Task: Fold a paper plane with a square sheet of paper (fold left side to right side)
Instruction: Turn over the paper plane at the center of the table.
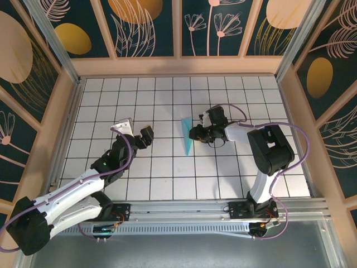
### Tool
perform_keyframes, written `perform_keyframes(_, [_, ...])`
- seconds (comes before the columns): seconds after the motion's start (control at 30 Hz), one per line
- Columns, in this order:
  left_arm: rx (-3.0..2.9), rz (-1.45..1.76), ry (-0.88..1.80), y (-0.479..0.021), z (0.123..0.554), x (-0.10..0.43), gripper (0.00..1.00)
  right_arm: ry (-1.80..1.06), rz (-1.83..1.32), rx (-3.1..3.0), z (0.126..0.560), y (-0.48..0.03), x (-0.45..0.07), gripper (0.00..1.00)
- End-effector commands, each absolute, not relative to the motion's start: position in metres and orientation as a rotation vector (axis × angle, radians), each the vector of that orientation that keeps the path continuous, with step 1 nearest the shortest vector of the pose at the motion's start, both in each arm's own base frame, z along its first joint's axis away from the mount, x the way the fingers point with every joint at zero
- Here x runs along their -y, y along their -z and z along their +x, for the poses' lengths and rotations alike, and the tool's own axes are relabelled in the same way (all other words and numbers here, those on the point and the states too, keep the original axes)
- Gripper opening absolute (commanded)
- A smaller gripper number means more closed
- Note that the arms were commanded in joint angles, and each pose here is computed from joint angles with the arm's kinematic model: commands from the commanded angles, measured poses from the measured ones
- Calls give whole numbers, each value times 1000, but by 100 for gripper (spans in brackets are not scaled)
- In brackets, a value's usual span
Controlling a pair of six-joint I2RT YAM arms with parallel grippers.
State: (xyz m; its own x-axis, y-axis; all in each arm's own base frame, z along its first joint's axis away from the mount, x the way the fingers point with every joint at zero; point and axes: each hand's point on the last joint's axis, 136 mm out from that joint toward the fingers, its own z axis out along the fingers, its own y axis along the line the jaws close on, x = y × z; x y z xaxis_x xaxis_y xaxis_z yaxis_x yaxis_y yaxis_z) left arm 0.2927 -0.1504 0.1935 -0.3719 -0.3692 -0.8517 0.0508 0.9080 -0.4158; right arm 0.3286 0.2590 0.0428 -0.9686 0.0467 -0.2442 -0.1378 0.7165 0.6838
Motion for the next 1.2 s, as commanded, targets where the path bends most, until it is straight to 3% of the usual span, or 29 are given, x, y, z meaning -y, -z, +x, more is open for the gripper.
perform_keyframes(0.0, [-1863, -239, 469, -212, 297, 152, 84, -1107, -57, -2688, 328, -37, -258, 32])
perform_keyframes(0.57, [-1869, -236, 472, -210, 298, 153, 85, -1054, -46, -2669, 332, -42, -252, 37])
perform_keyframes(1.17, [-1875, -238, 471, -207, 296, 152, 86, -1123, -64, -2681, 327, -36, -264, 32])
